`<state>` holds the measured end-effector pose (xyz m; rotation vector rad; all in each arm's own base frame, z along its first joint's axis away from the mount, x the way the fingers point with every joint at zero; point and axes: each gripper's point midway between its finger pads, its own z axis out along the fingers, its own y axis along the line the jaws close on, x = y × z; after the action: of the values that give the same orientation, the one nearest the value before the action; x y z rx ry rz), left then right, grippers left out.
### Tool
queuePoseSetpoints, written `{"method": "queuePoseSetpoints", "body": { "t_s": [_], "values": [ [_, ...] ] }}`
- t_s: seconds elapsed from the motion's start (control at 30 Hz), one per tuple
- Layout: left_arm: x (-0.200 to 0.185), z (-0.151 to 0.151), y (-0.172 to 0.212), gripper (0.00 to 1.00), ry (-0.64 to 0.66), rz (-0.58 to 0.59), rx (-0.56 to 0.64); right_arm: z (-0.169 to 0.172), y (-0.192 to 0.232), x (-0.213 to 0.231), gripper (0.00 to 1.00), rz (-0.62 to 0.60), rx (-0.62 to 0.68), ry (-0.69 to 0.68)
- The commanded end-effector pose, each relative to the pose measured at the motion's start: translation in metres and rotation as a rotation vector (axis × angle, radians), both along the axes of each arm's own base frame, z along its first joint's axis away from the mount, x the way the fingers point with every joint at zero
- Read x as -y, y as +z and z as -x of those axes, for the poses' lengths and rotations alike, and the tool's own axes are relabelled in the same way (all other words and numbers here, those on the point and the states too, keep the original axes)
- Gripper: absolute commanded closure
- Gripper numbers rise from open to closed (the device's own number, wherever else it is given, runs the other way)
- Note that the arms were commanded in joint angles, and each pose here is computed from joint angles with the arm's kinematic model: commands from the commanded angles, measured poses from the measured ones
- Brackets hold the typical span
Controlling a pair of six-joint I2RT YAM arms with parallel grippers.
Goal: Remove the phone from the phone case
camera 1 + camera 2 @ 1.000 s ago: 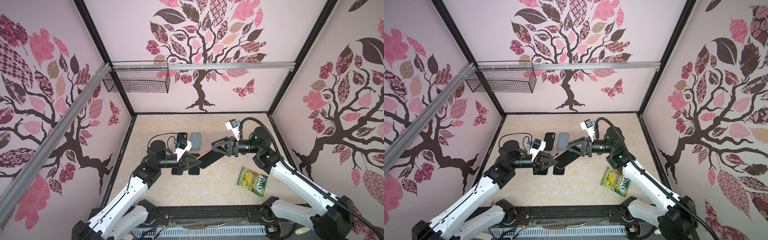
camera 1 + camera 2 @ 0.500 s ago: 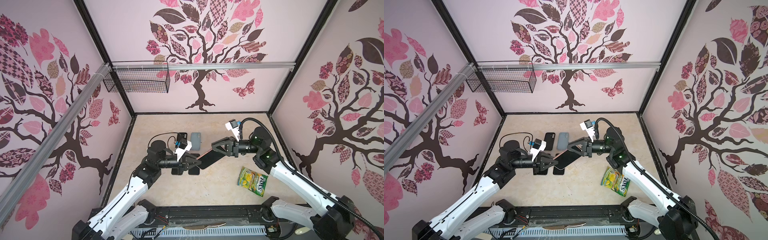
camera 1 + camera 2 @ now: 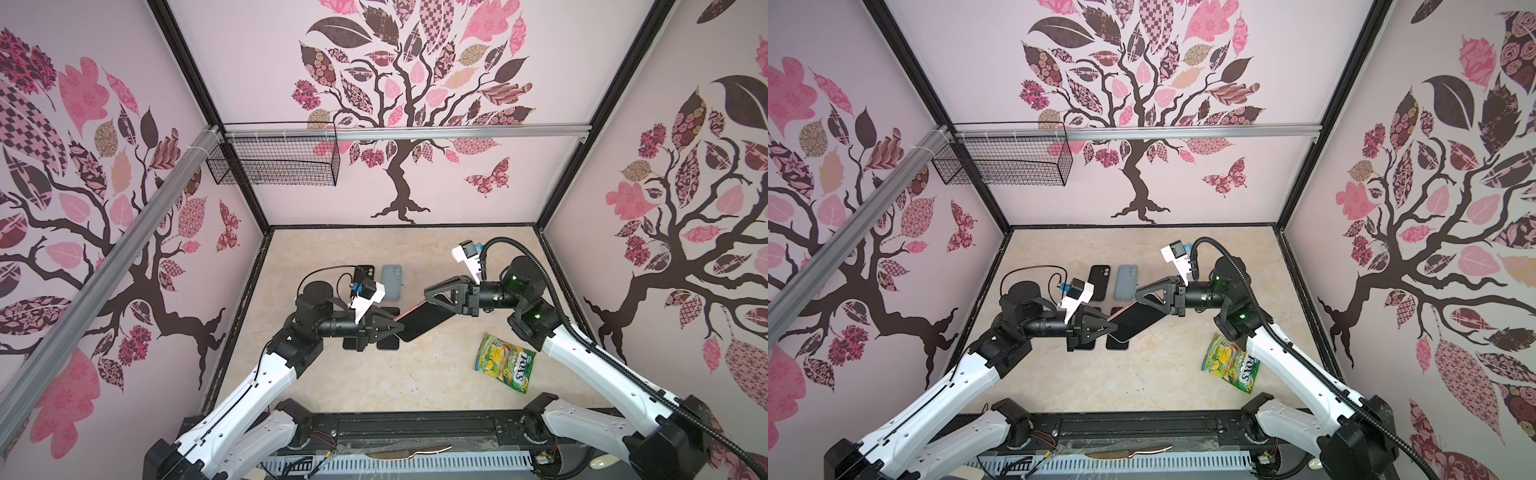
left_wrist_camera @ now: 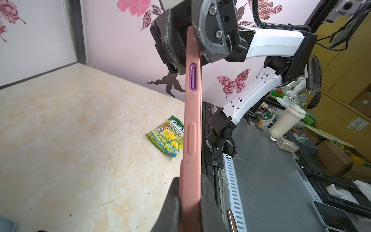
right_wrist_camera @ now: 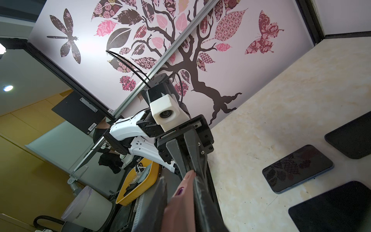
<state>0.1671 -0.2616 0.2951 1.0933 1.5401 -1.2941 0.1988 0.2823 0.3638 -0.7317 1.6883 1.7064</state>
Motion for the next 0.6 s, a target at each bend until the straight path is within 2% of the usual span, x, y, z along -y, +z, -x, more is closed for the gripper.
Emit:
{"method": "queuePoseSetpoints", "body": {
  "t_s": [0.0, 0.47, 0.57],
  "values": [
    [-0.001, -0.005, 0.033, 1.00, 0.038, 0.070, 0.195, -0.007, -0.023, -0.002, 0.77, 0.054, -0.148, -0.035],
    [-0.003, -0.006, 0.033, 1.00, 0.075, 0.051, 0.248, -0.012, -0.033, 0.000, 0.78, 0.060, -0.221, -0.070],
    [-0.002, -0.003, 0.032, 1.00, 0.058, 0.053, 0.235, -0.008, -0.020, 0.000, 0.67, 0.028, -0.166, -0.053]
  ]
}}
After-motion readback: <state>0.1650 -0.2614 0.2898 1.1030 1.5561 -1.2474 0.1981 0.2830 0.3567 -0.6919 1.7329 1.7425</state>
